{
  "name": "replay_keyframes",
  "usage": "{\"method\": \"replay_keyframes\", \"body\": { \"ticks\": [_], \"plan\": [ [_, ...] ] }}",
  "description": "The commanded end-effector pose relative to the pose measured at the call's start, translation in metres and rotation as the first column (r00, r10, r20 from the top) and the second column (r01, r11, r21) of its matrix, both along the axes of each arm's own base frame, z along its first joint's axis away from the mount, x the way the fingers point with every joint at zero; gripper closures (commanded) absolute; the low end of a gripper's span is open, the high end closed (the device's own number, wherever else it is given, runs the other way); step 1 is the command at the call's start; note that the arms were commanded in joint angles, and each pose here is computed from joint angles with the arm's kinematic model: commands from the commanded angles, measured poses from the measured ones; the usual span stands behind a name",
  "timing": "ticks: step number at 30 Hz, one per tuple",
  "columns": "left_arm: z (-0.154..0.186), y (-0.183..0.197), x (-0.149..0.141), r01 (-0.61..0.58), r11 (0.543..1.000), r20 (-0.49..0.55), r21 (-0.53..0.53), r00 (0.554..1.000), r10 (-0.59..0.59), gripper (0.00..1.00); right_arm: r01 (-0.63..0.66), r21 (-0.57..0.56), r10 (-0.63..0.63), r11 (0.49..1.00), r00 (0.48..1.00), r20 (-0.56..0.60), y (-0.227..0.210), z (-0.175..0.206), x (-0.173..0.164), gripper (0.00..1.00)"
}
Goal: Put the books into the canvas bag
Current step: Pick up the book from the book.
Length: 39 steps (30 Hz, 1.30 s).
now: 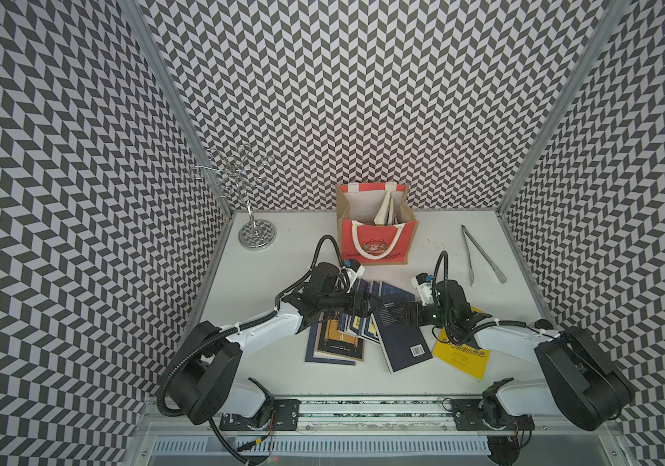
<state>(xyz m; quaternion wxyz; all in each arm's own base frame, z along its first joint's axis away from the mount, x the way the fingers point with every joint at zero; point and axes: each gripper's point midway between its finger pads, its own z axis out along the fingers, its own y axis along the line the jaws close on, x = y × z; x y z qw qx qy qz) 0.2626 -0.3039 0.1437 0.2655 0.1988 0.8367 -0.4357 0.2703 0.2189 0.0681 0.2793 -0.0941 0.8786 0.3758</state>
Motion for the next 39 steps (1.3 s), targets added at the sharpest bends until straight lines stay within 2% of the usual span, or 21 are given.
{"method": "replay_keyframes", "body": {
  "ticks": [1,11,17,20,31,36,39],
  "plan": [
    [-0.01,0.001,-0.008,0.03,1.0,-0.038,0.002,0.999,-0.03,0.1,-0.062,0.047,0.059,0.997,0.996,0.068,0.015,0.016,0.0,0.04],
    [-0.029,0.004,-0.02,0.055,0.998,-0.104,0.03,0.993,-0.051,0.2,-0.079,0.041,0.076,0.996,0.995,0.07,0.02,0.014,-0.003,0.04],
    [-0.032,0.003,-0.023,0.067,0.997,-0.119,0.028,0.991,-0.063,0.32,-0.087,0.046,0.084,0.995,0.994,0.066,0.022,0.012,-0.005,0.04],
    [-0.033,0.001,-0.022,0.07,0.997,-0.12,0.027,0.991,-0.066,0.42,-0.106,0.054,0.102,0.993,0.992,0.08,0.026,0.016,-0.008,0.04],
    [-0.021,0.0,-0.011,0.04,0.999,-0.087,0.032,0.996,-0.037,0.98,-0.123,0.055,0.118,0.991,0.989,0.09,0.029,0.019,-0.013,0.04],
    [0.005,0.005,-0.006,0.016,0.999,-0.031,0.028,0.999,-0.016,1.0,-0.109,0.058,0.102,0.992,0.989,0.111,0.027,0.031,-0.008,0.04],
    [0.033,0.009,-0.004,0.002,1.0,0.016,0.014,1.0,-0.002,1.0,-0.072,0.082,0.059,0.994,0.988,0.144,0.022,0.053,0.0,0.04]
  ]
}}
